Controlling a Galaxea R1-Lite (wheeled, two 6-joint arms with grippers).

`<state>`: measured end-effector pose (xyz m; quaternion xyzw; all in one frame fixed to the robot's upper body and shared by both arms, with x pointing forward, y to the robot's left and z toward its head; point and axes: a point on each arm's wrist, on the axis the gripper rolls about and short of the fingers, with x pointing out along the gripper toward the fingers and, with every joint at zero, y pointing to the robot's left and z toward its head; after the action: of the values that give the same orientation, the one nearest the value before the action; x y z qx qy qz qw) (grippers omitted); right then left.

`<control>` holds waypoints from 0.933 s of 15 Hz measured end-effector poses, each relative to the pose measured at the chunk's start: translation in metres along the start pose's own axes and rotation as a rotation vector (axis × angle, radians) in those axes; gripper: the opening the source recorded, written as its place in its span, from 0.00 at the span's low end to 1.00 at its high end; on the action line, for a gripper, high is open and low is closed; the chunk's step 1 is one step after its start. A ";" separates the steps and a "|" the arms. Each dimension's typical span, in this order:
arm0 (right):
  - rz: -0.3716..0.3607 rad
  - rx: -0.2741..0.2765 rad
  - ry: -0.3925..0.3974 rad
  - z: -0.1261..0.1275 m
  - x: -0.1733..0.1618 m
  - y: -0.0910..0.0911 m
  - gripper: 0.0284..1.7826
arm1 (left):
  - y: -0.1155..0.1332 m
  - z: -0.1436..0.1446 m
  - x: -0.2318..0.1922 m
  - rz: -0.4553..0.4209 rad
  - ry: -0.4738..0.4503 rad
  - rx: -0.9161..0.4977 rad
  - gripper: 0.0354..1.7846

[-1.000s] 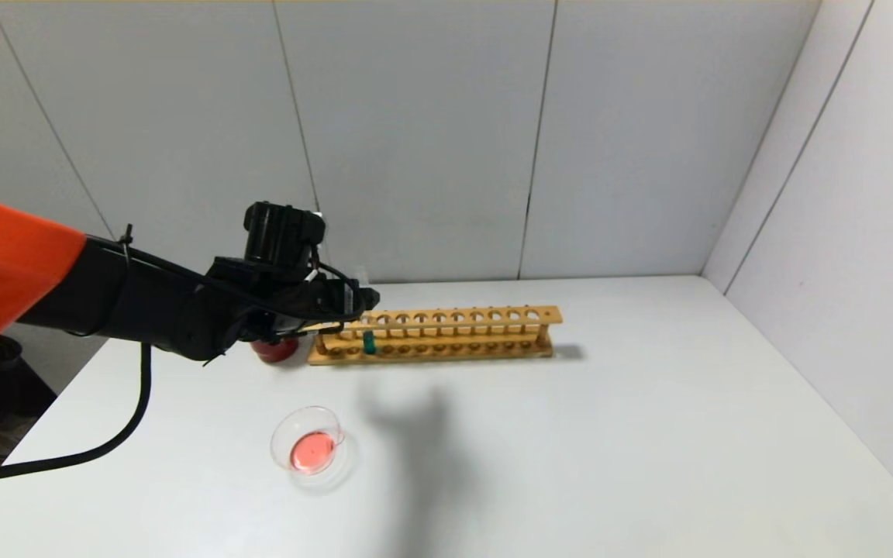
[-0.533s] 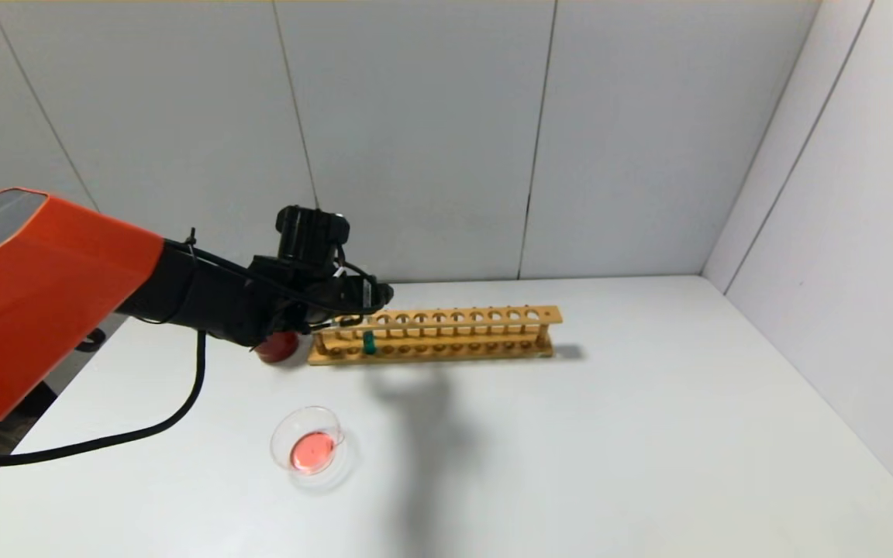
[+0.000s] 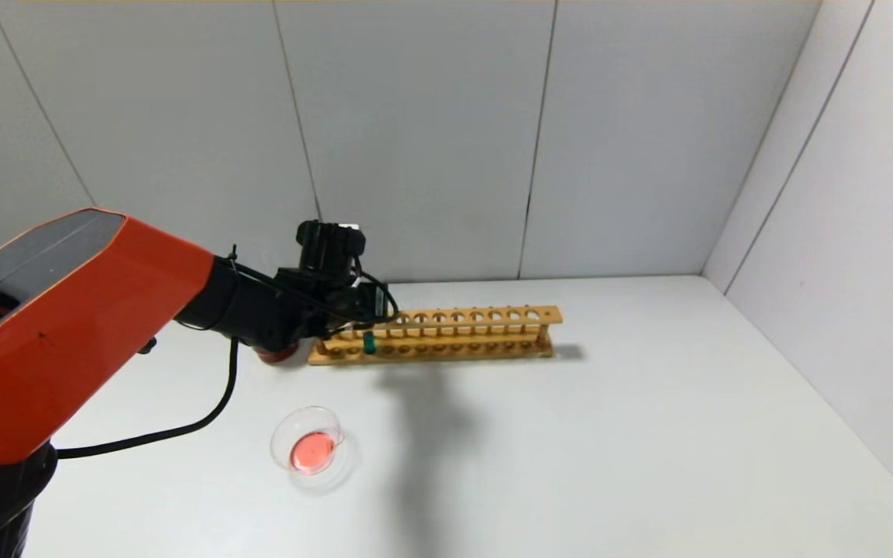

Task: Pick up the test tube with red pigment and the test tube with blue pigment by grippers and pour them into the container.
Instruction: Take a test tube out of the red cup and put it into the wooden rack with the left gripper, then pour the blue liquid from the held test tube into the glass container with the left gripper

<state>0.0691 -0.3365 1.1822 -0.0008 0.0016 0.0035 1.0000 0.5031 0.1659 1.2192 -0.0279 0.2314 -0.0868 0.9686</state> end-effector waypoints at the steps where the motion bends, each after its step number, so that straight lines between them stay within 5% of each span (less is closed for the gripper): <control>1: 0.000 0.000 0.000 0.000 0.000 0.000 0.98 | -0.002 -0.002 0.001 -0.003 0.004 0.002 0.41; 4: 0.000 0.000 0.000 0.000 0.000 0.000 0.98 | -0.003 -0.004 0.002 -0.002 0.007 0.005 0.18; 14: 0.000 0.000 0.000 0.000 0.000 0.000 0.98 | -0.006 0.014 -0.012 0.005 -0.052 0.065 0.18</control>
<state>0.0691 -0.3365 1.1822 -0.0006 0.0016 0.0035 1.0000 0.4976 0.1628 1.2378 0.0018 0.2033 -0.0913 0.9748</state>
